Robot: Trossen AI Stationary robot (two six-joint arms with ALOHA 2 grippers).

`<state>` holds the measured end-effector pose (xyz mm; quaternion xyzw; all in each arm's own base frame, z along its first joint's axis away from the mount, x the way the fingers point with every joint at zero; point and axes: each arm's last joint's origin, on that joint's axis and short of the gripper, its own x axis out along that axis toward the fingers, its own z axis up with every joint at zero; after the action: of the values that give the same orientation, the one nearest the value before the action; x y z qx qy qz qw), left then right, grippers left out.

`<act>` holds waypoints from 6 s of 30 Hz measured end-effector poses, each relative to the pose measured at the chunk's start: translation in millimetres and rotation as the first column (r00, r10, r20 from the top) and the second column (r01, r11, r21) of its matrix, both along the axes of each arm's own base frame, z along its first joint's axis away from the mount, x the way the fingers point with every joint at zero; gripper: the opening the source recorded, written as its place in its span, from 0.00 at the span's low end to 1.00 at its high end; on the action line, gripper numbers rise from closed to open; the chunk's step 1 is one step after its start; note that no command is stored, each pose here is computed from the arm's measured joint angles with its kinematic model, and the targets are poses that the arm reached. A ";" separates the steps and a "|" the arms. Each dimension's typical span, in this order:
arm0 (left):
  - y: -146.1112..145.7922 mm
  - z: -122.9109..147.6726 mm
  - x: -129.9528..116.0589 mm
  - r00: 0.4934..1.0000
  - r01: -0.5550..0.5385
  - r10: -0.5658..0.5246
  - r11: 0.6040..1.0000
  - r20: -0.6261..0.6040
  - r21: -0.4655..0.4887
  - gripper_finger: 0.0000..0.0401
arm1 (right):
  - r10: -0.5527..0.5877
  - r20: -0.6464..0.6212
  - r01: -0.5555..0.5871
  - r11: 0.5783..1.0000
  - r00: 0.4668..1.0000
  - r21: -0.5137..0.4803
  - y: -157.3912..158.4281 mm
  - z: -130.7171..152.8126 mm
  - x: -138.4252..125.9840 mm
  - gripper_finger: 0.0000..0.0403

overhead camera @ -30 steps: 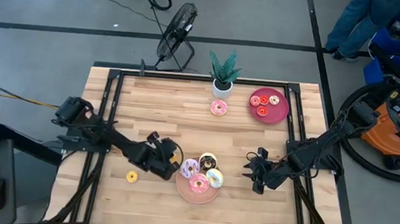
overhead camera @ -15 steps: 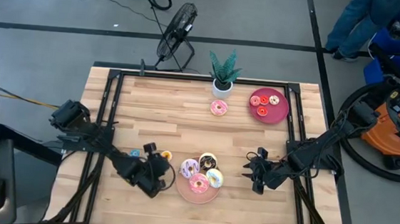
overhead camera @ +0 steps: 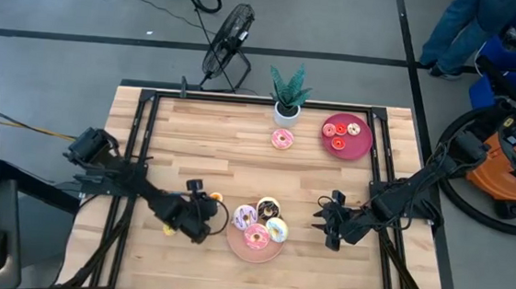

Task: Pick & Place donuts
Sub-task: Put the small brown donut on the red plate, then put the small blue donut on the red plate

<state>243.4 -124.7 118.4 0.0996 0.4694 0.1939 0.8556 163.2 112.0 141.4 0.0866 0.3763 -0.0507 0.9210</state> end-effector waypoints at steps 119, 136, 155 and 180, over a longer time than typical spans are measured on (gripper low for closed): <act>-30.5 80.1 35.2 0.824 -0.057 -0.215 0.889 0.524 0.455 0.29 | -0.625 -0.686 0.826 0.560 0.372 -0.063 -293.0 38.5 -34.5 0.05; -30.7 80.1 35.2 0.816 -0.066 -0.202 0.898 0.541 0.435 0.29 | -0.627 -0.703 0.830 0.550 0.335 -0.095 -300.1 27.6 -29.7 0.05; -30.7 80.0 35.2 0.816 -0.066 -0.202 0.898 0.542 0.434 0.29 | -0.666 -0.656 0.795 0.584 0.354 -0.165 -303.6 28.1 -24.6 0.36; -30.9 79.8 35.1 0.810 -0.071 -0.192 0.905 0.553 0.419 0.29 | -0.755 -0.562 0.606 0.631 0.338 -0.485 -284.0 68.7 12.4 0.22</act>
<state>278.5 -155.6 198.2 0.2325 0.1281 0.2833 0.9216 175.6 -172.0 210.1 0.1207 0.6282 -0.4967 0.5866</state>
